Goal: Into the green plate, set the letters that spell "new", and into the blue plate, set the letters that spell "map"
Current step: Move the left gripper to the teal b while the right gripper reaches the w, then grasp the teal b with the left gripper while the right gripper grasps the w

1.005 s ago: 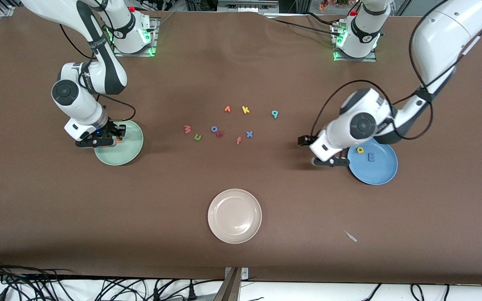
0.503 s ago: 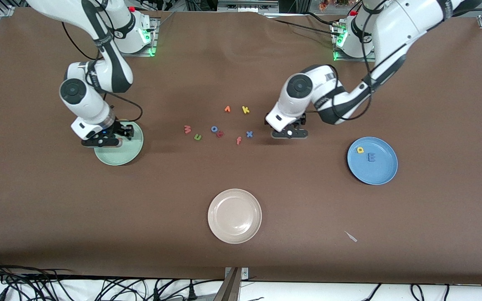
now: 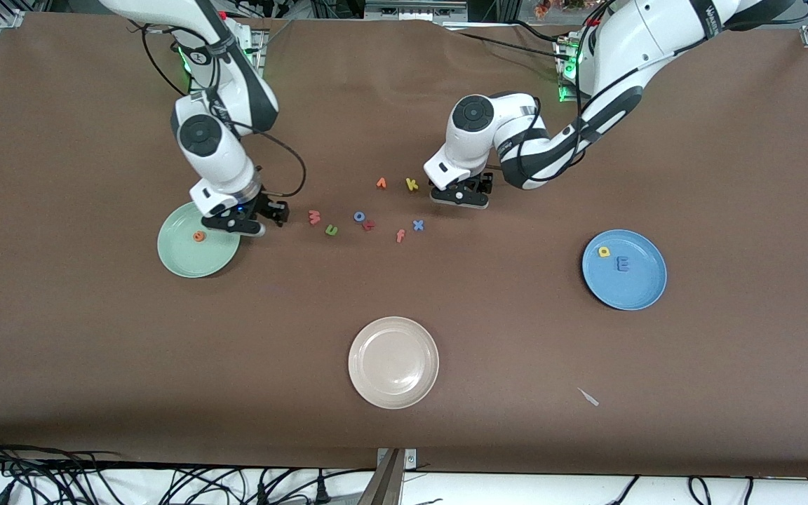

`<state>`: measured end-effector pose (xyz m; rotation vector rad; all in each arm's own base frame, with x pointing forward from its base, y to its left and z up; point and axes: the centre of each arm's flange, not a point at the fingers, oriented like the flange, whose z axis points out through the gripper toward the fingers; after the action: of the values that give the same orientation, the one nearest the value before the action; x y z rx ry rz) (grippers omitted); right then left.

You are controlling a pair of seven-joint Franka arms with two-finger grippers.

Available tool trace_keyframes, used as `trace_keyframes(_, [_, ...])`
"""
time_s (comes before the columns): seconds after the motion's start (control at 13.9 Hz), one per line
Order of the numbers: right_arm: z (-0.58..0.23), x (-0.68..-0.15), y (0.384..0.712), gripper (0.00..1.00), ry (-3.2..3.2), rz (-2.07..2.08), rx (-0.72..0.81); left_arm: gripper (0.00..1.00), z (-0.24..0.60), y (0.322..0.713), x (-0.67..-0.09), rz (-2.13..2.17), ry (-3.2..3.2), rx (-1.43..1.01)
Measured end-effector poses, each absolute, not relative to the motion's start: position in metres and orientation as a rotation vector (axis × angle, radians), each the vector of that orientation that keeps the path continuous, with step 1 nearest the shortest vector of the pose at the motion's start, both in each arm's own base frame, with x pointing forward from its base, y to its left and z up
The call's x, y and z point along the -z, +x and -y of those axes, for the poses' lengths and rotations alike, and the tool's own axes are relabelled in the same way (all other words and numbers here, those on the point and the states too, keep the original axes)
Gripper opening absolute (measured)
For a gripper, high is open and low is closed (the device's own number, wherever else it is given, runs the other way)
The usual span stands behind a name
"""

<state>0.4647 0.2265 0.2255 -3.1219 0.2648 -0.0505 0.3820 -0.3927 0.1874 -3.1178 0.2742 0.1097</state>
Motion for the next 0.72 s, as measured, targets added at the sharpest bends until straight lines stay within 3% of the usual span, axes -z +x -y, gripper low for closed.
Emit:
trace_keyframes(0.43, [-0.289, -0.209, 0.437, 0.78, -3.129, -0.037, 0.074, 0.76, 0.39, 0.376, -0.178, -0.311, -3.112, -0.113])
trace_keyframes(0.57, [-0.289, -0.204, 0.439, 0.78, -3.124, 0.045, 0.089, 0.57, 0.389, 0.375, -0.178, -0.313, -3.11, -0.116])
trace_keyframes(0.72, [-0.29, -0.194, 0.44, 0.78, -3.115, 0.079, 0.109, 0.5, 0.389, 0.373, -0.176, -0.318, -3.108, -0.121])
